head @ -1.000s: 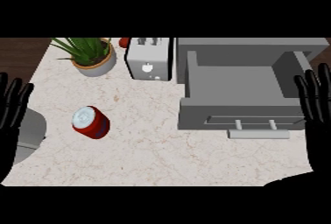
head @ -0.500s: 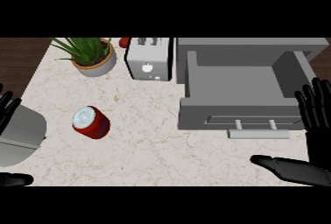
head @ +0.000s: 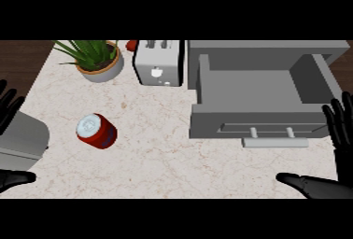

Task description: Pick up the can, place it into the drawer and close the drawer

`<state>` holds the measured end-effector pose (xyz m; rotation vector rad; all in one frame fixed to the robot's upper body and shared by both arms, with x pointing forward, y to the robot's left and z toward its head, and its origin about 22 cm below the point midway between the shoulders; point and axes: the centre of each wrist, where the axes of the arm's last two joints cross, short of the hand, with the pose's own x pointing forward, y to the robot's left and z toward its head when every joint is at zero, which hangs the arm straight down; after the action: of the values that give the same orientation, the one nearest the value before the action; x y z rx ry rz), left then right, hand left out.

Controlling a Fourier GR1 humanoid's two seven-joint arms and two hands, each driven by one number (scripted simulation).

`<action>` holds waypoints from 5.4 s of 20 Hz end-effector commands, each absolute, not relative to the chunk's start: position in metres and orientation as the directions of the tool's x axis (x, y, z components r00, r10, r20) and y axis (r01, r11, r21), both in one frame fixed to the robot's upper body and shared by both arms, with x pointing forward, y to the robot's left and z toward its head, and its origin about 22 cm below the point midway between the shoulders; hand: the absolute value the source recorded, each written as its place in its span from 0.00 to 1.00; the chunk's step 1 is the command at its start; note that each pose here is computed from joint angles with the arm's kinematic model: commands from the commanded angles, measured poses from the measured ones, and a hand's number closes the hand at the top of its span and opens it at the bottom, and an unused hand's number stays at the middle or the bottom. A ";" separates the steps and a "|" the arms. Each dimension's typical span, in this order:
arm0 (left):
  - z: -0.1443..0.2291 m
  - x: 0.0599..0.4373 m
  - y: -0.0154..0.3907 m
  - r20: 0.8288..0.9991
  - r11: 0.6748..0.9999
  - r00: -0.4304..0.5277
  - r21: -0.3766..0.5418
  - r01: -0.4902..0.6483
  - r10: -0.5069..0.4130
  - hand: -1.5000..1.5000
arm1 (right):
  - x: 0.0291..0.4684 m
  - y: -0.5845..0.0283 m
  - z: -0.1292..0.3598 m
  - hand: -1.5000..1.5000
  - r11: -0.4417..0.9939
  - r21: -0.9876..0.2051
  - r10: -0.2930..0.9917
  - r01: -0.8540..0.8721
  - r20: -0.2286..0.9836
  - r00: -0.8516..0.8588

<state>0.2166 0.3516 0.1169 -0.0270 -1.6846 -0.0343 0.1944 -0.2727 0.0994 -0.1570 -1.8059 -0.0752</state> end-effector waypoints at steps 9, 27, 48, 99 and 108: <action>0.066 0.240 0.322 0.999 0.998 -0.022 0.044 0.035 -0.043 0.00 | 0.196 -0.292 0.107 0.00 0.987 -0.038 0.077 0.155 0.965 -0.252; -0.043 0.238 0.327 0.998 0.997 0.033 0.059 -0.058 -0.057 0.00 | 0.153 -0.296 0.131 0.00 0.984 -0.055 0.095 0.168 0.965 -0.243; -0.117 0.274 0.345 0.993 0.993 0.116 0.047 -0.108 -0.034 0.00 | 0.158 -0.302 0.120 0.00 0.982 -0.079 0.121 0.172 0.961 -0.249; 0.030 0.406 0.144 0.993 0.989 -0.096 -0.057 0.137 0.071 1.00 | 0.167 -0.310 0.146 0.00 0.964 -0.118 0.185 0.238 0.940 -0.287; 0.148 0.420 0.094 0.987 0.980 -0.138 -0.056 0.188 0.083 1.00 | 0.168 -0.303 0.143 0.00 0.966 -0.114 0.177 0.231 0.945 -0.275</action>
<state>0.4164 0.1140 0.0998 -0.1820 -1.7027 -0.0764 0.1626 -0.3026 0.1477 -0.2901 -1.8687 -0.0596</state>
